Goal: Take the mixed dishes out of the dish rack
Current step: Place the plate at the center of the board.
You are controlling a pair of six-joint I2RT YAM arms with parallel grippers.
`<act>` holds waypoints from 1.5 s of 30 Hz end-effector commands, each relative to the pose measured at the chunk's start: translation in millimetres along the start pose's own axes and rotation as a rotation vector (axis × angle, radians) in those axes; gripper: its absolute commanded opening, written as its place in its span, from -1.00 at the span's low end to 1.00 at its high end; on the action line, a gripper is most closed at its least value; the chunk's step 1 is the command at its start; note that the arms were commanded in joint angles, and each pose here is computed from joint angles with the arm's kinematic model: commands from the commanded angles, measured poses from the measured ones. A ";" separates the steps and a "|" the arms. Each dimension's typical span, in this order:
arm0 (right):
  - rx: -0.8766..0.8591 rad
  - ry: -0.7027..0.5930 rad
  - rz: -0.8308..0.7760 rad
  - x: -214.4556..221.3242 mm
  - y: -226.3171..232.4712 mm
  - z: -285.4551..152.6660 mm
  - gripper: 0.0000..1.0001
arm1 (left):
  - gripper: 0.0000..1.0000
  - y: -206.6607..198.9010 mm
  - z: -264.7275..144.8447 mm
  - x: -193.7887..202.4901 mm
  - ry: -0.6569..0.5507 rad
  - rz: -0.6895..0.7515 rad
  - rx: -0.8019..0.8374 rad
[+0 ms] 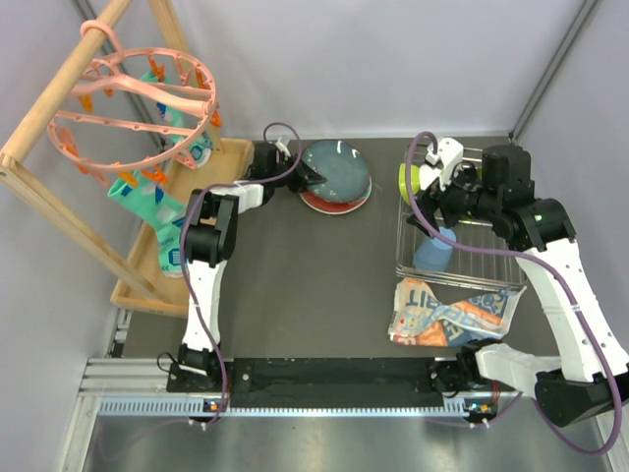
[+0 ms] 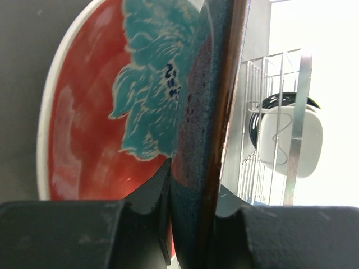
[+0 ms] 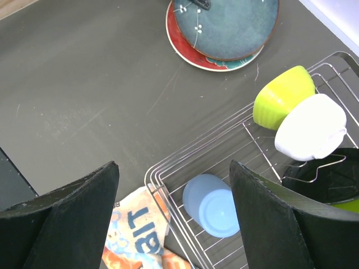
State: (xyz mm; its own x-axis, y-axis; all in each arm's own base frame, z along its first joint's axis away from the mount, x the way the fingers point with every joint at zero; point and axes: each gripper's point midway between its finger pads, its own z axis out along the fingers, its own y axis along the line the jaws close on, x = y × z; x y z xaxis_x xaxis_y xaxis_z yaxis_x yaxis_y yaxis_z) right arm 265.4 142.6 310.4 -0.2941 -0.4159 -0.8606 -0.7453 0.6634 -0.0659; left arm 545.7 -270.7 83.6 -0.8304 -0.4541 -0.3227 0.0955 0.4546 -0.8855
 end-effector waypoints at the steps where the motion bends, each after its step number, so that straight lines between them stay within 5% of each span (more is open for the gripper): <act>1: 0.012 -0.062 -0.045 -14.3 1.5 -6.3 0.59 | -1.00 -54.9 -12.0 -22.8 -0.063 0.121 0.161; 14: 0.015 -0.059 -0.044 -9.8 1.9 -5.5 0.59 | -1.00 -48.9 -13.5 -14.9 -0.048 0.107 0.149; 19: 0.015 -0.061 -0.045 -9.8 2.4 -6.1 0.59 | -0.62 -47.9 -14.7 -11.9 -0.042 0.102 0.150; 29: 0.017 -0.060 -0.045 -7.3 2.9 -6.5 0.59 | -0.16 -50.4 -15.9 -10.1 -0.037 0.111 0.147; 45: 0.018 -0.070 -0.048 -6.9 5.2 -9.4 0.60 | 0.15 -52.8 -24.9 -7.4 -0.028 0.139 0.106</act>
State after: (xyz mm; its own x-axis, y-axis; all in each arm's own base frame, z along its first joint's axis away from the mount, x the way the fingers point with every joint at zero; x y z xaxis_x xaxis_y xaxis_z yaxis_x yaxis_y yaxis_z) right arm 259.5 139.6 309.9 -0.2741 -0.4109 -0.8695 -0.7390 0.6686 -0.0829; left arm 532.5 -270.0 80.0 -0.8406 -0.4279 -0.3319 0.1194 0.4514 -0.8843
